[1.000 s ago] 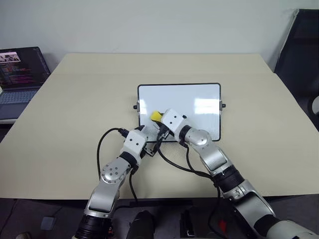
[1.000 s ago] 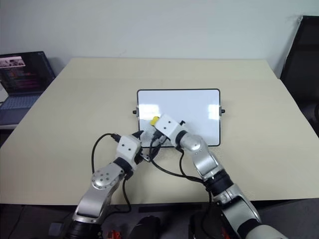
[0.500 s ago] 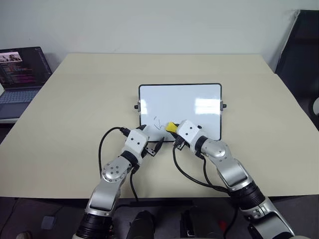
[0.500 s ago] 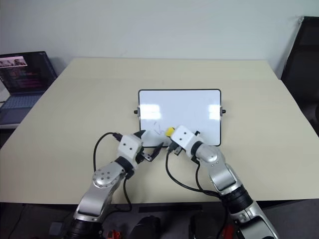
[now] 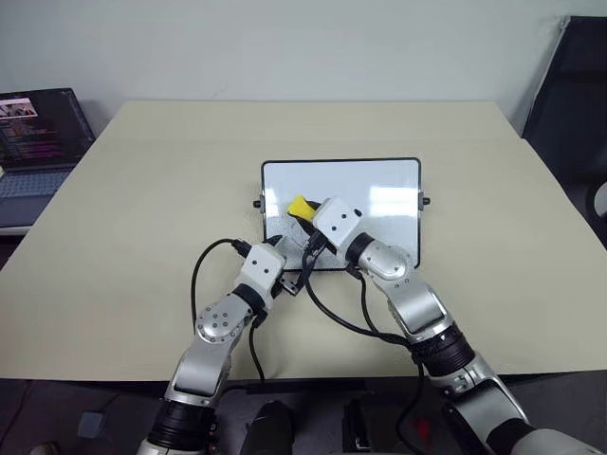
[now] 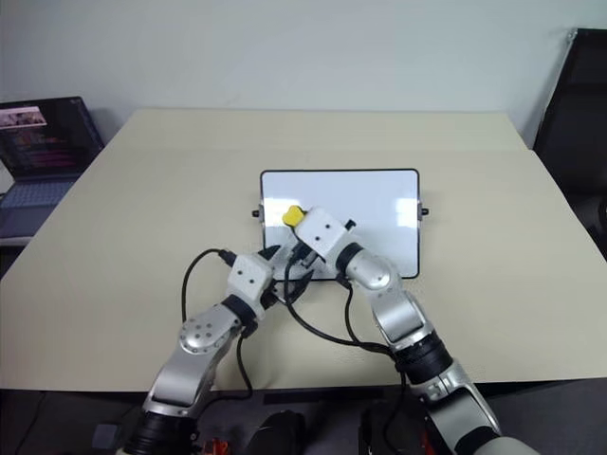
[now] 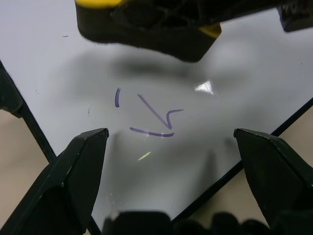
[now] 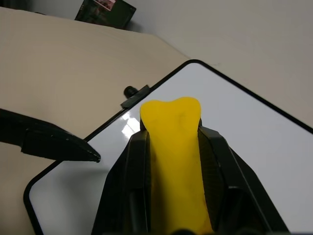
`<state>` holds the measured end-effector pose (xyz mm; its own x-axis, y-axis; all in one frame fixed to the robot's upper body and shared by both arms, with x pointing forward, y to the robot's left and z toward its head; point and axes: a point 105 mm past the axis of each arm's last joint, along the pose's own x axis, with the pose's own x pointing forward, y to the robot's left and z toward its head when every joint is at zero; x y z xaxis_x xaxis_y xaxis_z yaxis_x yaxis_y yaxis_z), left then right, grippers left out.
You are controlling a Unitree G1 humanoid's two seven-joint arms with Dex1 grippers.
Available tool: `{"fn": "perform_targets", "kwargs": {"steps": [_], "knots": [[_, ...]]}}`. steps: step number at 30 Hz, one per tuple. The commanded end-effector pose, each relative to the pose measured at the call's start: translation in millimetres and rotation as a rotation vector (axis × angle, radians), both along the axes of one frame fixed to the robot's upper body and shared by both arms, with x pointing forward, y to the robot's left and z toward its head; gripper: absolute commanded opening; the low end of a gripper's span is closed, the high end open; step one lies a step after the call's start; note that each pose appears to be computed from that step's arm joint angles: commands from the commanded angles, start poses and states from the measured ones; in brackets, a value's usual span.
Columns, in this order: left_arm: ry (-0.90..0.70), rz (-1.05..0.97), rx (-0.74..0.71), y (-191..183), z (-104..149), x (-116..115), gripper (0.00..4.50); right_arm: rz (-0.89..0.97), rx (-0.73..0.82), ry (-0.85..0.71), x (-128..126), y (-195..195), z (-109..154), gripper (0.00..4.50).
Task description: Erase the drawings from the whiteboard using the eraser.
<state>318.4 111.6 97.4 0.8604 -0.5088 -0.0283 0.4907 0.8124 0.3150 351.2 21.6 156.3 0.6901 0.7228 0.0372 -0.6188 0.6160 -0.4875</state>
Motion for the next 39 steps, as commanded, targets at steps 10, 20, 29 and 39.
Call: {"fn": "perform_targets", "kwargs": {"steps": [10, 20, 29, 39], "knots": [[-0.030, 0.037, -0.012, 13.8, 11.2, -8.2, 4.50, 0.041, -0.146, 0.035, 10.1, 21.4, -22.4, 1.02], [-0.014, 0.045, -0.007, 14.0, 6.1, -12.3, 4.50, -0.039, -0.150, 0.120, 14.4, -12.4, -40.1, 1.02], [-0.005, 0.055, -0.004, 19.6, 4.1, -12.1, 4.50, -0.119, -0.216, 0.174, 5.3, -63.4, -58.4, 1.02], [-0.004, 0.064, 0.015, 29.5, 3.6, -10.5, 4.50, -0.139, -0.140, 0.124, 1.7, -72.0, -32.2, 1.02]]}}
